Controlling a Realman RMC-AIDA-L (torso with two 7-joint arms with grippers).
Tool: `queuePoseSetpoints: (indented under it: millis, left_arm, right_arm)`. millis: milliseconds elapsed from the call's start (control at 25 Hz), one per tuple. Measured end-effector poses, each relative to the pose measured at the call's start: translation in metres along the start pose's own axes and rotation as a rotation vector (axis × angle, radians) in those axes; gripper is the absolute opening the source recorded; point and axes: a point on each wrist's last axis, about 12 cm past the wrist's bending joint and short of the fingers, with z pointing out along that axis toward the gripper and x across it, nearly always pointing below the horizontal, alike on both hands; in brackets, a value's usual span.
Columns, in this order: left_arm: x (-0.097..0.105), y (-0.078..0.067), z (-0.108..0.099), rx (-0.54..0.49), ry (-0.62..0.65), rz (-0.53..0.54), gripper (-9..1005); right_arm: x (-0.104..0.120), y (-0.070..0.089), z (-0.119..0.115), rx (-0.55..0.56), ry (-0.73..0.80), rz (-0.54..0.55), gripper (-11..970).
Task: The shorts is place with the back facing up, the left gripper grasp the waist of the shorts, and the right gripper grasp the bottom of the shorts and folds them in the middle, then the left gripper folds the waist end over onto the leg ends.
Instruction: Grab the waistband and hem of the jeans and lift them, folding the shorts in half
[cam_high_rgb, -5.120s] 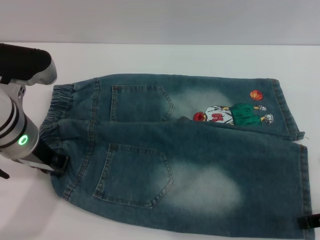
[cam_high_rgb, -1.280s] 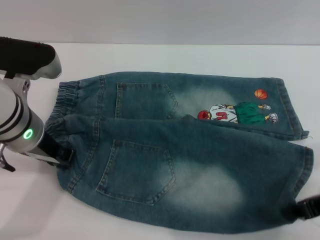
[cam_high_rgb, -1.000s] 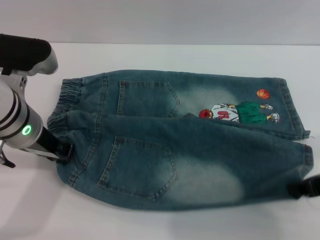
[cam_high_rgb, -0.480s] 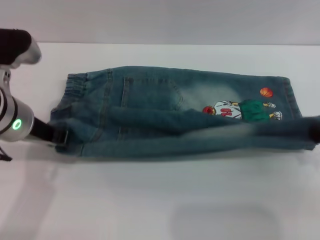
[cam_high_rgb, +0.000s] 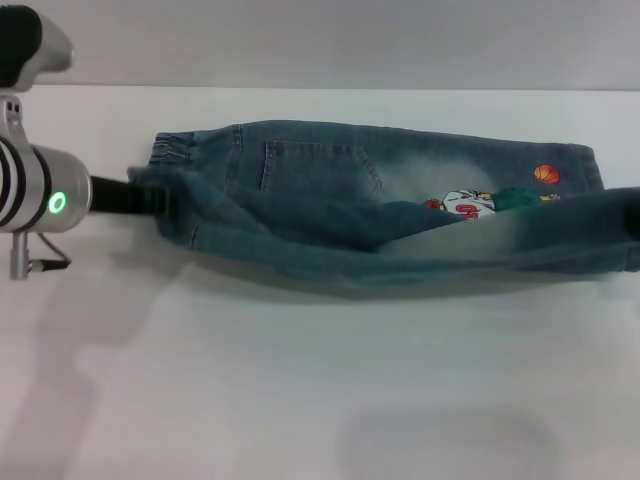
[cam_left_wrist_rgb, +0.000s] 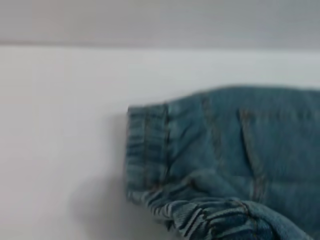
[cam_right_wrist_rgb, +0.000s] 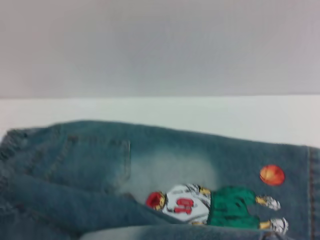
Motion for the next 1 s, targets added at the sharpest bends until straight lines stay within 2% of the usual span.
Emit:
queuePoseSetpoints:
  millis: [200, 480, 680, 1000]
  left_arm:
    - [-0.005, 0.001, 0.006, 0.038, -0.087, -0.033, 236]
    - [-0.008, 0.014, 0.010, 0.031, -0.163, -0.089, 233]
    - [-0.008, 0.018, 0.015, 0.060, -0.223, -0.142, 233]
    - [-0.008, 0.016, 0.022, 0.088, -0.246, -0.156, 234]
  right_arm:
    - [0.005, -0.013, -0.001, -0.028, -0.081, 0.059, 63]
    - [0.020, -0.039, -0.007, -0.034, -0.144, 0.163, 62]
    - [0.028, -0.045, -0.001, -0.056, -0.165, 0.196, 62]
    - [0.031, -0.057, 0.003, -0.035, -0.200, 0.218, 62]
